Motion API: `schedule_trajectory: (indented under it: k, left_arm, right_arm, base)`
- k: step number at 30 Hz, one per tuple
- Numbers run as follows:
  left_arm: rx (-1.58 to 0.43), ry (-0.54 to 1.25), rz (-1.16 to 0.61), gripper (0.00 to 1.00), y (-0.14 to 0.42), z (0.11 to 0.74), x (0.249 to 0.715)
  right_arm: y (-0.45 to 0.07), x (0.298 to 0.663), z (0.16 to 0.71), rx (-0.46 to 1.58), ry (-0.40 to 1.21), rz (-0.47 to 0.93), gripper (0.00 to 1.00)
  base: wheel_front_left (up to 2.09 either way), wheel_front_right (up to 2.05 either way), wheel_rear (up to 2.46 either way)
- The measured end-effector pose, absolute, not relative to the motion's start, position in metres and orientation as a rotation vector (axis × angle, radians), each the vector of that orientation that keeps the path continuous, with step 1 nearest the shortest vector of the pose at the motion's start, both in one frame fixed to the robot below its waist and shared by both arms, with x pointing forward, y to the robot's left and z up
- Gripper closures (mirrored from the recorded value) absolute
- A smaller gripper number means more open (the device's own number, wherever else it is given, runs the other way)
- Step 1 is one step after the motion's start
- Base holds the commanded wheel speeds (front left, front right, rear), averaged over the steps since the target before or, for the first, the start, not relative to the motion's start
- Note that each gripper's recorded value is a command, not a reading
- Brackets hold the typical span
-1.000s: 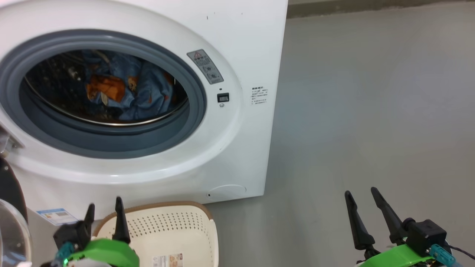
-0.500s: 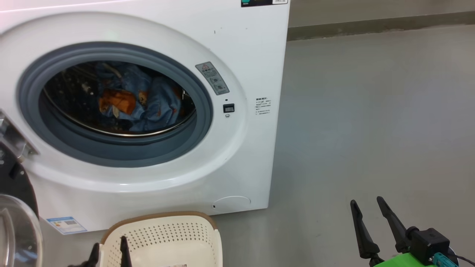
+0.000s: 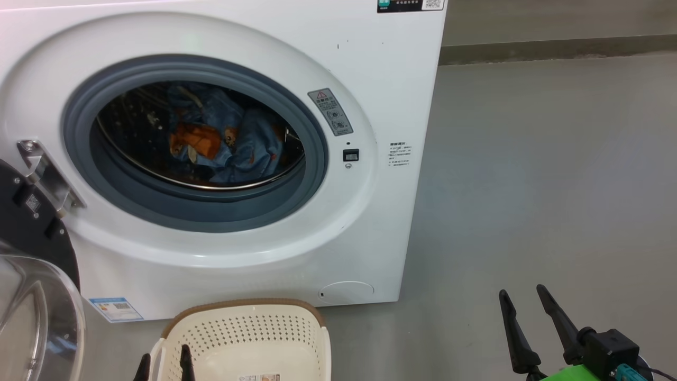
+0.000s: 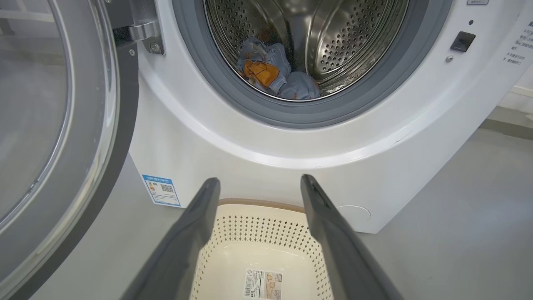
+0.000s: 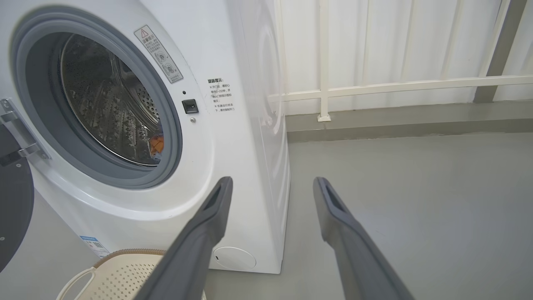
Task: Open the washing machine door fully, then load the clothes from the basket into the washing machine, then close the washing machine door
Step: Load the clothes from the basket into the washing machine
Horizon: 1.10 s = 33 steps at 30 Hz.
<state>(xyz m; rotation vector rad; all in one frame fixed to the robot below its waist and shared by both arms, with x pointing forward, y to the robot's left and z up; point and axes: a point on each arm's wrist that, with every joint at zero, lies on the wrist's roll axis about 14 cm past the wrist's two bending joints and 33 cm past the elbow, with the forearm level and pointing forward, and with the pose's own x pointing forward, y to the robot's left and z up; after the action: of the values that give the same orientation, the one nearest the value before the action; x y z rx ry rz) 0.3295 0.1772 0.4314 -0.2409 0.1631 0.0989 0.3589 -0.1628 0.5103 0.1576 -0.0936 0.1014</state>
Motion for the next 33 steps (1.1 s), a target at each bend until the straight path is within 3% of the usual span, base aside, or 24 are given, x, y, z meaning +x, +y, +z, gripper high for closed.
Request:
schedule_trajectory:
  k: [33]
  left_arm:
    - [-0.220, 0.118, 0.117, 0.00, 0.185, 0.442, 0.306]
  right_arm:
    - [-0.162, 0.334, 0.477, 0.140, 0.010, 0.101, 0.00]
  base:
    - [0.00, 0.00, 0.00]
